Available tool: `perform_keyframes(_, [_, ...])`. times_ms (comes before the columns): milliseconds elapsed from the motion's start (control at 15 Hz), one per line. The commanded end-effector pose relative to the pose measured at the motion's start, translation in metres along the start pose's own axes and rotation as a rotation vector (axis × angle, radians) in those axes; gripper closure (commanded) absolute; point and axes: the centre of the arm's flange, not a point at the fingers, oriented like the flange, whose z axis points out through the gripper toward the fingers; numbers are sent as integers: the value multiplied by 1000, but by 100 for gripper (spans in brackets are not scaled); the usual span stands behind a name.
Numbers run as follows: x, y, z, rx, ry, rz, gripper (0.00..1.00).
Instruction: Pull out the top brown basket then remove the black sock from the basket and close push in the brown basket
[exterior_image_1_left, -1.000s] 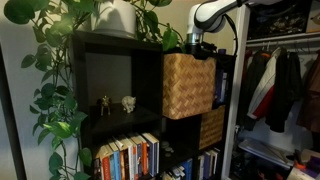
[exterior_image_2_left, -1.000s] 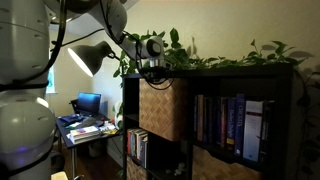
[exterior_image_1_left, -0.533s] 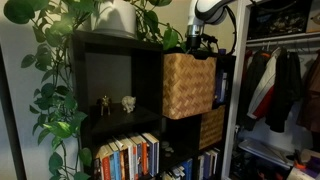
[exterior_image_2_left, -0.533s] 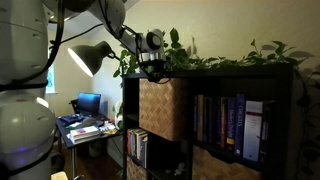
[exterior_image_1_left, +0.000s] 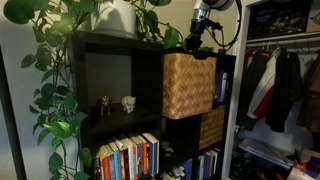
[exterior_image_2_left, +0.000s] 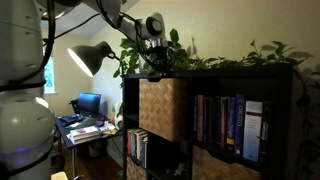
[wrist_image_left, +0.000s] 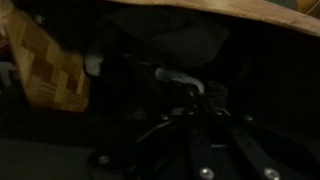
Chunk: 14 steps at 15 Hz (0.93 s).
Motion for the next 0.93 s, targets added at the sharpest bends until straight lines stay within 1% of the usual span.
perform_keyframes(0, [-7, 9, -40, -4, 27, 63, 93])
perform_keyframes(467, [-7, 19, -60, -8, 33, 119, 94])
perform_keyframes(867, [4, 30, -108, -45, 118, 210, 93])
